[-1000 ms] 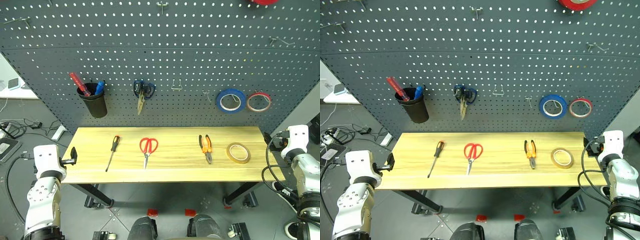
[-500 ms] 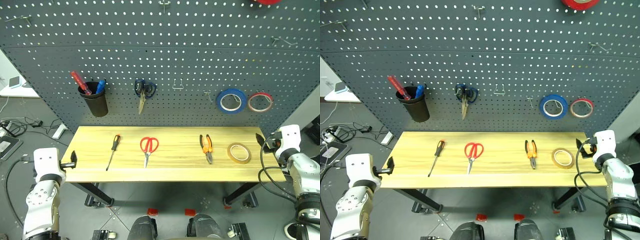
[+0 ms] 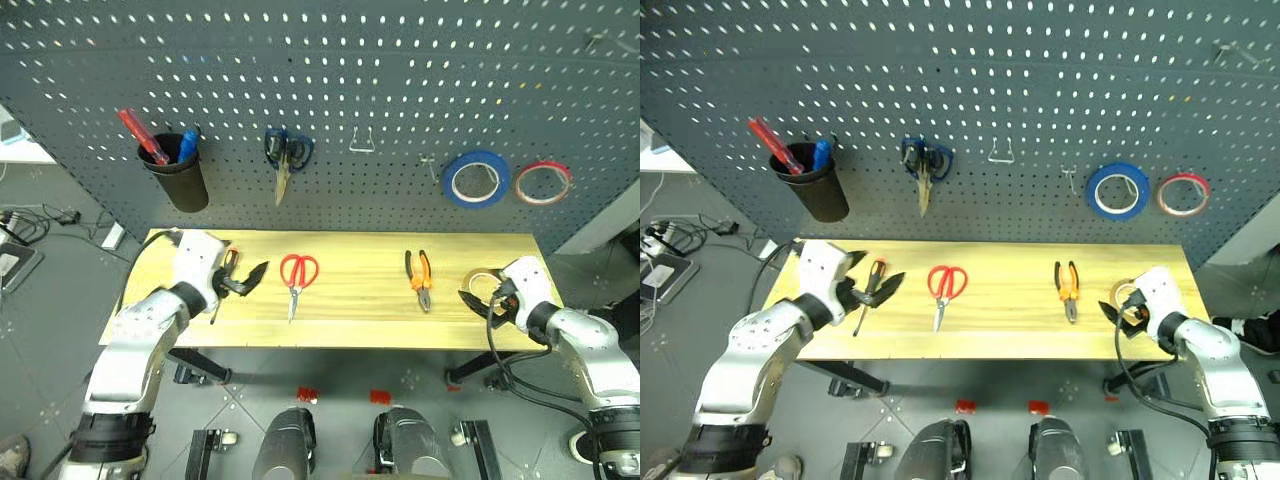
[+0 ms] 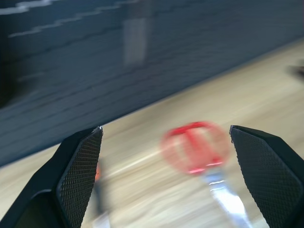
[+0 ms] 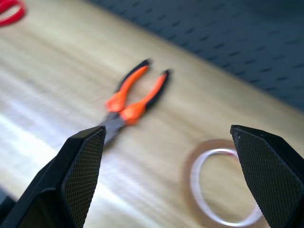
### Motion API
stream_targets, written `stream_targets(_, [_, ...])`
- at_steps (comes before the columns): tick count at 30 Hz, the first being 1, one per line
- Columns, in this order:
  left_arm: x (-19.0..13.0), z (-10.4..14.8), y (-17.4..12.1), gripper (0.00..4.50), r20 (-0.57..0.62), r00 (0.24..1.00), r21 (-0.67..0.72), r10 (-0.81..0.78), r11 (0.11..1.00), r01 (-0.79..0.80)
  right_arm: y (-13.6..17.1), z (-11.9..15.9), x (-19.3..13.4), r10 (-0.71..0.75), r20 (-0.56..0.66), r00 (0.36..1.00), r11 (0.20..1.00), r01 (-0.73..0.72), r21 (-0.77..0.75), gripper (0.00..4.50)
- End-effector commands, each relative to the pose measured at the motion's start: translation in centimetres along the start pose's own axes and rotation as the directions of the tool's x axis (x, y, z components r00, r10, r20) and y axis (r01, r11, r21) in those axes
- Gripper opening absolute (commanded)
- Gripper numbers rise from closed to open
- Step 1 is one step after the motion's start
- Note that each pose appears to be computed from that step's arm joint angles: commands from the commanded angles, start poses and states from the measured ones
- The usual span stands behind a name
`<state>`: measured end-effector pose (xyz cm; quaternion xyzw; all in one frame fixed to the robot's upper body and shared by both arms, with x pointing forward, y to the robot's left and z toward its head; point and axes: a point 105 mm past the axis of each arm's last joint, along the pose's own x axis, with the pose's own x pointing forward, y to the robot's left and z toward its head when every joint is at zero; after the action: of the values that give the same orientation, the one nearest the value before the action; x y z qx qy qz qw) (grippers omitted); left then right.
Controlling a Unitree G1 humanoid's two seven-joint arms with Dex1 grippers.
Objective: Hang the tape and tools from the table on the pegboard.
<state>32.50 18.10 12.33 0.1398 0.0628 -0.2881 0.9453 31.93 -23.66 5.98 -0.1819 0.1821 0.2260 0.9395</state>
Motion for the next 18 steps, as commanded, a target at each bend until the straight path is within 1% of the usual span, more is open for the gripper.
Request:
stream_targets(1, [1.1, 1.8, -2.6, 4.5, 0.023, 0.984, 0.055, -0.176, 0.983, 0.175, -0.1, 0.5, 0.4, -0.012, -0.067, 0.998, 1.0, 0.011, -0.017, 4.5])
stream_targets(3, [1.9, 2.3, -3.6, 4.5, 0.022, 0.968, 0.096, -0.249, 0.964, 0.246, -0.2, 0.8, 1.0, -0.009, -0.073, 0.997, 0.999, 0.007, -0.036, 4.5])
stream_targets(5, [3.2, 3.2, -4.9, 4.5, 0.025, 0.944, 0.161, -0.33, 0.933, 0.322, -1.0, 0.5, 1.8, -0.025, -0.11, 0.994, 0.999, 0.019, -0.047, 4.5])
stream_targets(9, [4.6, 3.9, -6.7, 4.5, 0.024, 0.906, 0.259, -0.423, 0.878, 0.403, -2.9, 0.2, 3.0, -0.068, -0.157, 0.985, 0.997, 0.065, -0.03, 4.5])
stream_targets(14, [5.5, 4.3, -8.9, 4.5, 0.04, 0.865, 0.316, -0.499, 0.828, 0.463, -5.0, -1.5, 4.2, -0.117, -0.283, 0.952, 0.993, 0.121, -0.003, 4.5])
stream_targets(18, [5.6, 4.5, -9.6, 4.5, 0.057, 0.847, 0.321, -0.529, 0.813, 0.486, -4.7, -2.4, 4.9, -0.052, -0.361, 0.931, 0.998, 0.064, 0.02, 4.5])
